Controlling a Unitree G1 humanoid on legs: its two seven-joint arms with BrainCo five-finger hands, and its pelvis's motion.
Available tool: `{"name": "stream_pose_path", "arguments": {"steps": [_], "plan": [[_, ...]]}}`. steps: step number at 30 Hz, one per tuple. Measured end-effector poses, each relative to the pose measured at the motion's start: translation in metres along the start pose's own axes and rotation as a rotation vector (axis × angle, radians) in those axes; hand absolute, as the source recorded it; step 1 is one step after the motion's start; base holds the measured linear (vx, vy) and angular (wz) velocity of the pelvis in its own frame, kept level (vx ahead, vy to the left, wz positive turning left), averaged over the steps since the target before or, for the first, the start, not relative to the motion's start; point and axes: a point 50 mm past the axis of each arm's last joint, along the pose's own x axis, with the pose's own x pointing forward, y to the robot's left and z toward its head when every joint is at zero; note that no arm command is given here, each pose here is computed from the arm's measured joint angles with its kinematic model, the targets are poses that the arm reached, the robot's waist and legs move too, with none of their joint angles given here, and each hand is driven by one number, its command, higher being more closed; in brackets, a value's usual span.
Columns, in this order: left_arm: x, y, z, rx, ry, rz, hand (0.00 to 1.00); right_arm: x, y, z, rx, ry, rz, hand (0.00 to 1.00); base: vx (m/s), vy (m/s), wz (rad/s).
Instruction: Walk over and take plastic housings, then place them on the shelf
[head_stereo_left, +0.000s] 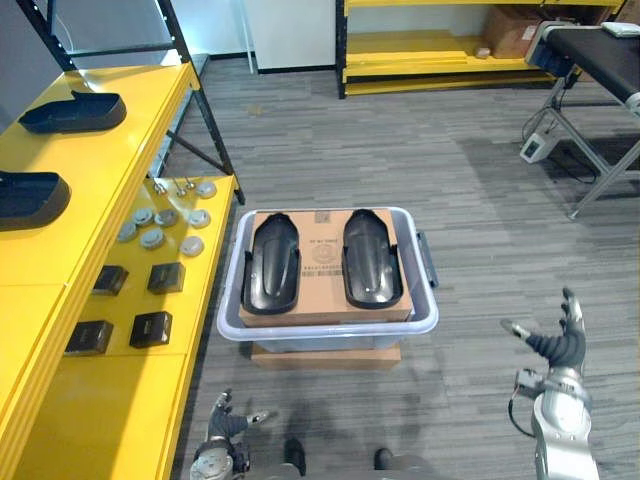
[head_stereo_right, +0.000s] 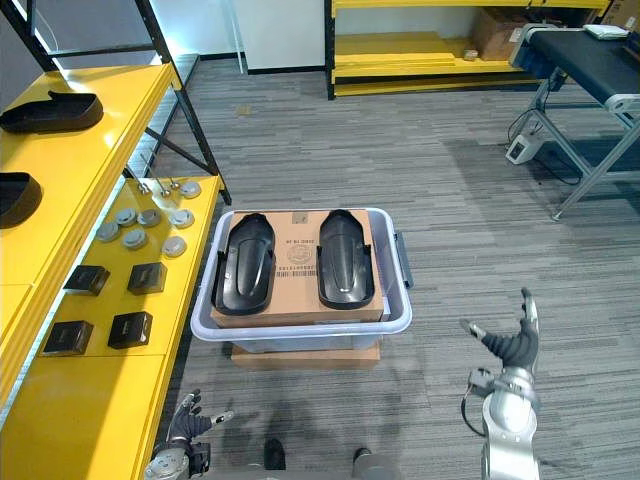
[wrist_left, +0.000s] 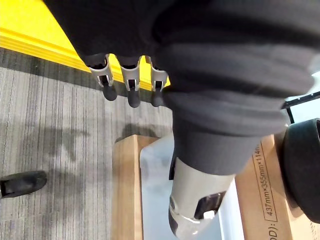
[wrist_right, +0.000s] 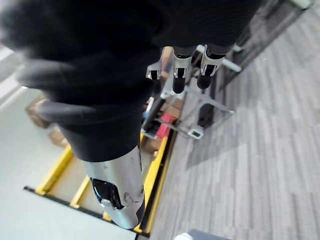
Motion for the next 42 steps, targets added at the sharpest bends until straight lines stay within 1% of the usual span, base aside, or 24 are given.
{"name": "stream_pose_path", "arguments": {"steps": [7,9,15,18,22,26,27,29,33,42], "plan": [[-0.001,-0.01,0.003,0.027,-0.018,-0.04,0.0,0.04,0.029,-0.001,-0.111,0.049,0.055,0.0,-0.02,-0.005,0.23],[-0.001,-0.013,0.004,0.033,-0.026,-0.053,0.0,0.051,0.034,0.006,-0.121,0.041,0.064,0.0,-0.06,0.01,0.25],[-0.001,-0.016,0.008,0.028,-0.046,-0.039,0.0,0.075,0.043,0.01,-0.127,0.106,0.055,0.0,-0.06,0.019,0.17],[-0.001,-0.021,0.011,0.039,-0.059,-0.058,0.0,0.088,0.04,0.011,-0.147,0.142,0.036,0.0,-0.03,0.012,0.28],[0.001,-0.025,0.02,0.026,-0.098,-0.057,0.0,0.101,0.042,0.016,-0.138,0.185,0.022,0.0,-0.01,-0.002,0.21],[0.002,-0.034,0.03,-0.016,-0.124,-0.068,0.0,0.107,0.044,0.018,-0.109,0.24,0.009,0.0,-0.01,-0.004,0.13],[0.002,-0.036,0.031,-0.015,-0.132,-0.071,0.0,0.109,0.045,0.018,-0.097,0.253,0.009,1.0,-0.02,-0.01,0.04],[0.001,-0.04,0.033,-0.022,-0.142,-0.08,0.0,0.111,0.042,0.016,-0.051,0.294,-0.01,1.0,0.0,0.0,0.0],[0.001,-0.042,0.034,-0.039,-0.143,-0.085,0.0,0.112,0.038,0.011,-0.046,0.335,-0.02,1.0,0.0,0.0,0.0],[0.001,-0.042,0.034,-0.05,-0.14,-0.084,0.0,0.114,0.034,0.01,0.024,0.368,-0.043,1.0,-0.01,0.002,-0.02]]}}
